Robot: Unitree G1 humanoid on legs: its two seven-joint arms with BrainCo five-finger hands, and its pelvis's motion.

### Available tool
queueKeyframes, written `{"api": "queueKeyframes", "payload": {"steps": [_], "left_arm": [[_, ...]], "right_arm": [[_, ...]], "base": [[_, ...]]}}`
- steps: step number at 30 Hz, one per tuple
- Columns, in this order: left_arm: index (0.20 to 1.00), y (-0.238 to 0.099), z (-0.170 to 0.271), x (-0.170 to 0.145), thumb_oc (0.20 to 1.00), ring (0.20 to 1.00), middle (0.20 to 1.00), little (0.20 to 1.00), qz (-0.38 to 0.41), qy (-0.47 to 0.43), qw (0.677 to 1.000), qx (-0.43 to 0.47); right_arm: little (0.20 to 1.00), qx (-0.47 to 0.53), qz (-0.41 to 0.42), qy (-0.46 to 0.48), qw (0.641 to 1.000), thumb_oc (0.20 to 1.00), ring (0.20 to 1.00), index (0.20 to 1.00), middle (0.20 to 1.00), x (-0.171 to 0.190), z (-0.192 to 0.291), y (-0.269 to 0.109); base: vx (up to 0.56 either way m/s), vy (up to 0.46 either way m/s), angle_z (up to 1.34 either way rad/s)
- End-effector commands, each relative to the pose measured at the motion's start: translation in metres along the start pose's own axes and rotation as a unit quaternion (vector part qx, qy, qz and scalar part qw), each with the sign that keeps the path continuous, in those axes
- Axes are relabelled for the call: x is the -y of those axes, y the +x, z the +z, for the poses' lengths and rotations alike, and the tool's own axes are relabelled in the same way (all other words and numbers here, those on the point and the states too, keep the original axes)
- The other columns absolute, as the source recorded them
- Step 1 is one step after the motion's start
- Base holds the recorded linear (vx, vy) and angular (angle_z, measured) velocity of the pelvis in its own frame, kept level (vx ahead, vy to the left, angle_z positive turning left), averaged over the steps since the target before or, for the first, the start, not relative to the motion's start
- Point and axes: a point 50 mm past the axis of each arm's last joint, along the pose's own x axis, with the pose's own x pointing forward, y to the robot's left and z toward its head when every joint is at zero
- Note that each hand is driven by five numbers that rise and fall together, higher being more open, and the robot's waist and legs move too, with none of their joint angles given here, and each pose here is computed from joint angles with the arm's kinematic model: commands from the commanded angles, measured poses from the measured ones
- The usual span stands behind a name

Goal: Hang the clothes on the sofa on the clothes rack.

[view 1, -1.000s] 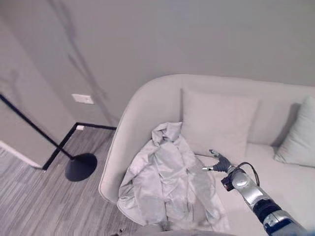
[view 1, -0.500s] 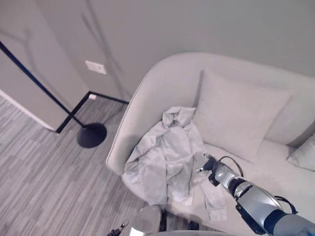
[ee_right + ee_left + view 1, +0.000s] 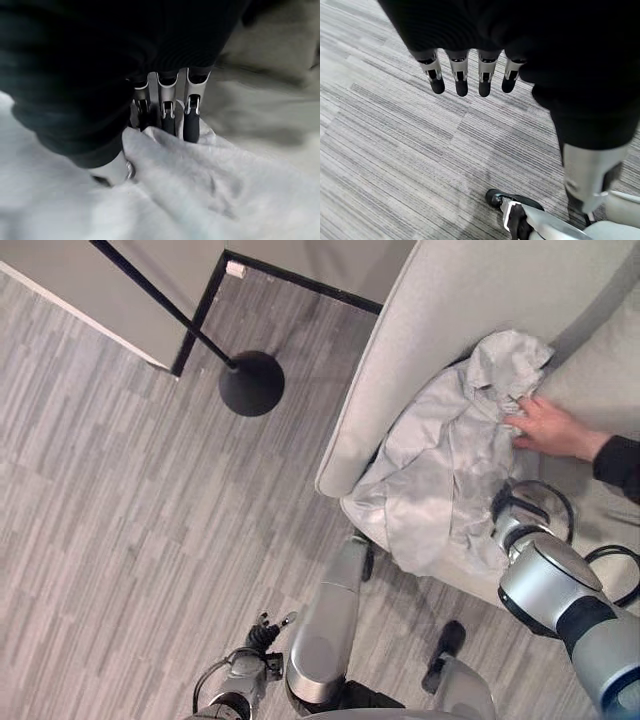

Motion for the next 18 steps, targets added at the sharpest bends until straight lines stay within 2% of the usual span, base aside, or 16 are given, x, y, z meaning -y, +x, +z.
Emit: {"api": "queueKeyframes", "payload": {"steps": [1,6,9,10,11,12,14,15,18], "left_arm": [[1.000,-0.008,-0.036,-0.010,1.000,1.000,1.000,1.000,0.011,0.018,0.998,-0.066],[1.000,-0.010,-0.044,-0.035,1.000,1.000,1.000,1.000,0.047,0.007,0.994,-0.094],[1.000,-0.016,-0.058,-0.056,1.000,1.000,1.000,1.000,0.073,0.000,0.989,-0.126],[1.000,-0.019,-0.062,-0.062,1.000,1.000,1.000,1.000,0.080,-0.004,0.987,-0.136],[1.000,-0.024,-0.071,-0.074,1.000,1.000,1.000,1.000,0.096,-0.010,0.983,-0.157],[1.000,-0.025,-0.073,-0.079,1.000,1.000,1.000,1.000,0.102,-0.019,0.981,-0.166],[1.000,-0.026,-0.074,-0.079,1.000,1.000,1.000,1.000,0.102,-0.018,0.981,-0.167],[1.000,-0.027,-0.075,-0.086,1.000,1.000,1.000,1.000,0.109,-0.011,0.979,-0.172],[1.000,-0.032,-0.083,-0.094,1.000,1.000,1.000,1.000,0.113,0.004,0.976,-0.188]], "right_arm": [[0.200,0.066,0.077,0.118,0.988,0.200,0.200,0.200,0.200,-0.034,0.048,-0.015],[0.200,0.107,0.082,0.211,0.968,0.200,0.200,0.200,0.200,-0.030,0.063,-0.017],[0.200,0.140,0.106,0.256,0.950,0.200,0.200,0.200,0.200,-0.042,0.072,-0.025],[0.200,0.158,0.110,0.263,0.945,0.200,0.200,0.200,0.200,-0.043,0.075,-0.028],[0.200,0.237,0.104,0.269,0.928,0.200,0.200,0.200,0.200,-0.035,0.089,-0.042],[1.000,0.279,0.065,0.270,0.919,1.000,1.000,1.000,1.000,-0.014,0.085,-0.046],[1.000,0.278,0.065,0.270,0.920,1.000,1.000,1.000,1.000,-0.014,0.084,-0.046],[1.000,0.379,-0.027,0.258,0.888,1.000,1.000,1.000,1.000,0.038,0.064,-0.073],[1.000,0.437,-0.073,0.240,0.864,1.000,1.000,1.000,1.000,0.063,0.060,-0.098]], "base": [[0.08,-0.040,-0.04],[0.09,-0.070,-0.07],[0.16,-0.067,-0.18],[0.14,-0.053,-0.04],[0.17,-0.043,-0.12],[0.14,-0.040,0.11],[0.07,-0.024,-0.06],[0.12,-0.041,-0.07],[0.10,-0.021,0.41]]}}
